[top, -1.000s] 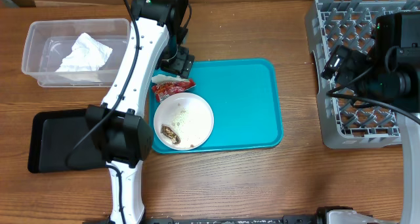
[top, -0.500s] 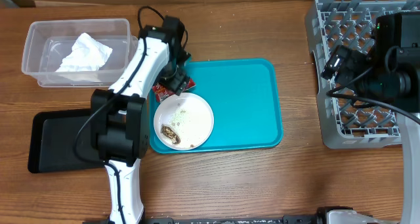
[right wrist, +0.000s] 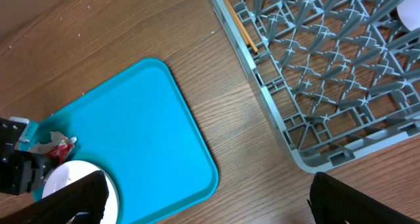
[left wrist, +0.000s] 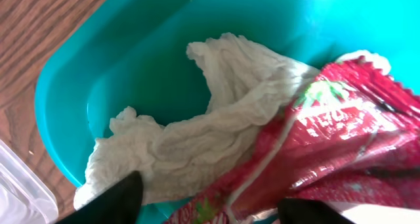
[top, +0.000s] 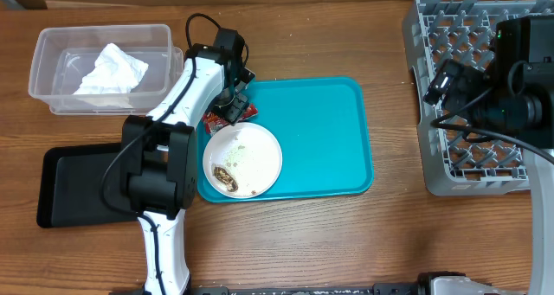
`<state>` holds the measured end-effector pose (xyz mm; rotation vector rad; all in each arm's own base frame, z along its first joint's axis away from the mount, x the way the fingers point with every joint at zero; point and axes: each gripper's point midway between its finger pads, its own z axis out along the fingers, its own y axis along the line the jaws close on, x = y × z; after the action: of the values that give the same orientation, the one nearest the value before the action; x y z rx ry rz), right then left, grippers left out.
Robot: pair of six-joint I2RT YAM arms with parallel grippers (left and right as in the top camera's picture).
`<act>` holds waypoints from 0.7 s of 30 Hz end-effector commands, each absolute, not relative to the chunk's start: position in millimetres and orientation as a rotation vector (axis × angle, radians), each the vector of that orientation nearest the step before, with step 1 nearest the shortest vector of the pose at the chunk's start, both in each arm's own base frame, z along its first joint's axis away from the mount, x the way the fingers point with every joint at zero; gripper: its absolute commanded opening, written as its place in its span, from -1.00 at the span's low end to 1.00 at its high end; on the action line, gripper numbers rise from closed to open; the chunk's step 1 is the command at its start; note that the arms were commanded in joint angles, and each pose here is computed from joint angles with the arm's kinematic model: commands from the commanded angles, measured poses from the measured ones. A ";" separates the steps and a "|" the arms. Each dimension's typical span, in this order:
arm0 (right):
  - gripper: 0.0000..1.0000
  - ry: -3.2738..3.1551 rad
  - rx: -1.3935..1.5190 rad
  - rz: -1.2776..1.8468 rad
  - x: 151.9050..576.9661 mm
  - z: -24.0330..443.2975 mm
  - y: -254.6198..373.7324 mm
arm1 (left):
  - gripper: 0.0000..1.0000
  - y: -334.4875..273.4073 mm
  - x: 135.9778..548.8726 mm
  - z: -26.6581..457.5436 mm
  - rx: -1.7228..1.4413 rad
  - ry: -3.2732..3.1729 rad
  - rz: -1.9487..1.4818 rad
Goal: Sort waste into correct bins and load items into the dishwasher
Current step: 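Grasp the red wrapper on the tray with the left gripper, then carry the red wrapper to the clear bin and release it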
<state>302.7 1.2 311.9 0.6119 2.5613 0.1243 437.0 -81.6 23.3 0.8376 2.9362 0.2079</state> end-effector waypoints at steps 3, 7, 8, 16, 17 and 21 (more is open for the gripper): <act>1.00 2.544 0.621 0.121 302.7 314.8 -0.9 | -0.61 -78.9 433.3 16.6 0.868 2.948 0.218; 1.00 2.544 0.621 0.121 302.7 314.8 -0.8 | -0.92 -79.0 431.5 20.6 0.842 2.964 0.218; 1.00 2.544 0.621 0.121 302.7 314.8 -0.8 | -0.92 -79.5 432.1 22.1 0.824 2.967 0.217; 1.00 2.544 0.621 0.121 302.7 314.9 -0.8 | -0.92 -99.1 449.8 75.5 0.677 2.936 0.075; 1.00 2.544 0.621 0.121 302.7 314.8 -0.8 | -0.92 -105.4 452.1 85.8 0.677 2.922 0.026; 1.00 2.544 0.621 0.121 302.7 314.9 -0.8 | -0.92 -131.8 461.5 130.8 0.679 2.835 -0.175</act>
<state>302.7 1.2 311.9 0.6124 2.5612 0.1244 452.8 -105.5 99.7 0.7068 2.9116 0.0273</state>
